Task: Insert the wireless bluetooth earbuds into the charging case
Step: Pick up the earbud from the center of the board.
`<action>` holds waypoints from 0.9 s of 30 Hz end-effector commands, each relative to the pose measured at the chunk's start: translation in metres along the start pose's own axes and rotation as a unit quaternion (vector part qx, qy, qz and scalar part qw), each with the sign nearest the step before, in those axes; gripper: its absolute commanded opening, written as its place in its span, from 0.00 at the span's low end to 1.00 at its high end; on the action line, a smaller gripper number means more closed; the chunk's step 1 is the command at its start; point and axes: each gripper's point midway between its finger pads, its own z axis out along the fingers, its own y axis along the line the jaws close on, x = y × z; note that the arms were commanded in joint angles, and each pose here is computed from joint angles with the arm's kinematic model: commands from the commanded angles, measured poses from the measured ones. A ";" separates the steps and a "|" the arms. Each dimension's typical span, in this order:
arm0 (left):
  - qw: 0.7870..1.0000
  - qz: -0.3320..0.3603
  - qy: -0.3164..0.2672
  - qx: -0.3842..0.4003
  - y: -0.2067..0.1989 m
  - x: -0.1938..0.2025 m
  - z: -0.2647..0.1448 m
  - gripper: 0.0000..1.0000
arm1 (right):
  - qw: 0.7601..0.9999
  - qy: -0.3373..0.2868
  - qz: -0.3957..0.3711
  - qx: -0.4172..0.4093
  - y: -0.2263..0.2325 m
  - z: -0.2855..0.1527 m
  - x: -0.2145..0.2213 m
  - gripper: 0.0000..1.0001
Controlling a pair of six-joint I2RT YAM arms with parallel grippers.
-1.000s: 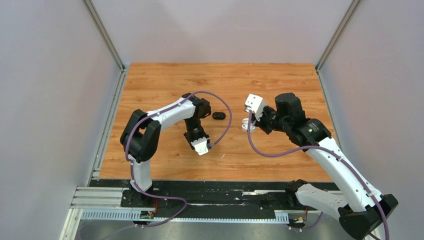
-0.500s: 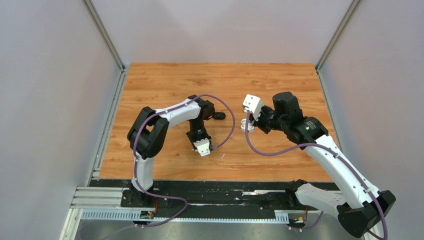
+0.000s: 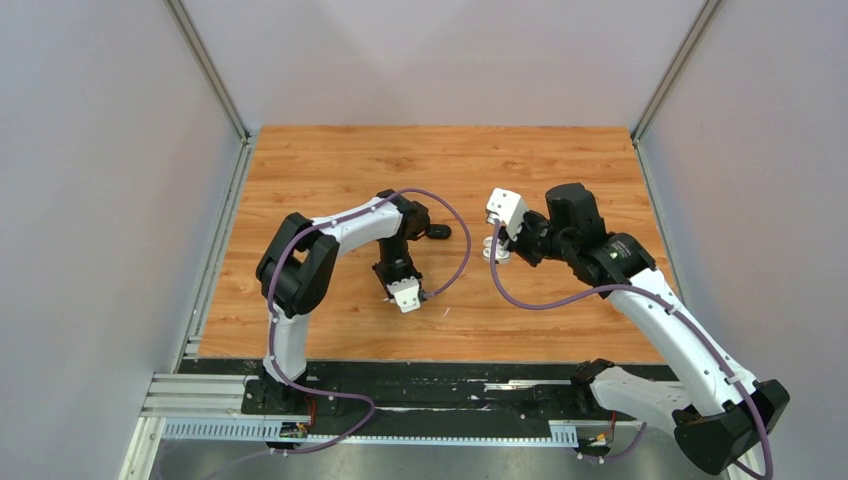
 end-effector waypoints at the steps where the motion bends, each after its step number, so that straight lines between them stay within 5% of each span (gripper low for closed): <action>1: 0.997 0.075 -0.012 0.011 0.000 -0.009 0.001 0.38 | 1.000 -0.017 -0.004 0.009 -0.004 0.000 -0.006 0.00; 18: 0.997 0.079 -0.021 0.008 0.001 -0.016 0.013 0.35 | 1.000 -0.007 0.004 0.017 -0.006 -0.001 0.004 0.00; 27: 0.997 0.075 -0.011 0.007 0.002 -0.012 0.016 0.22 | 1.000 -0.007 0.005 0.018 -0.007 -0.001 0.004 0.00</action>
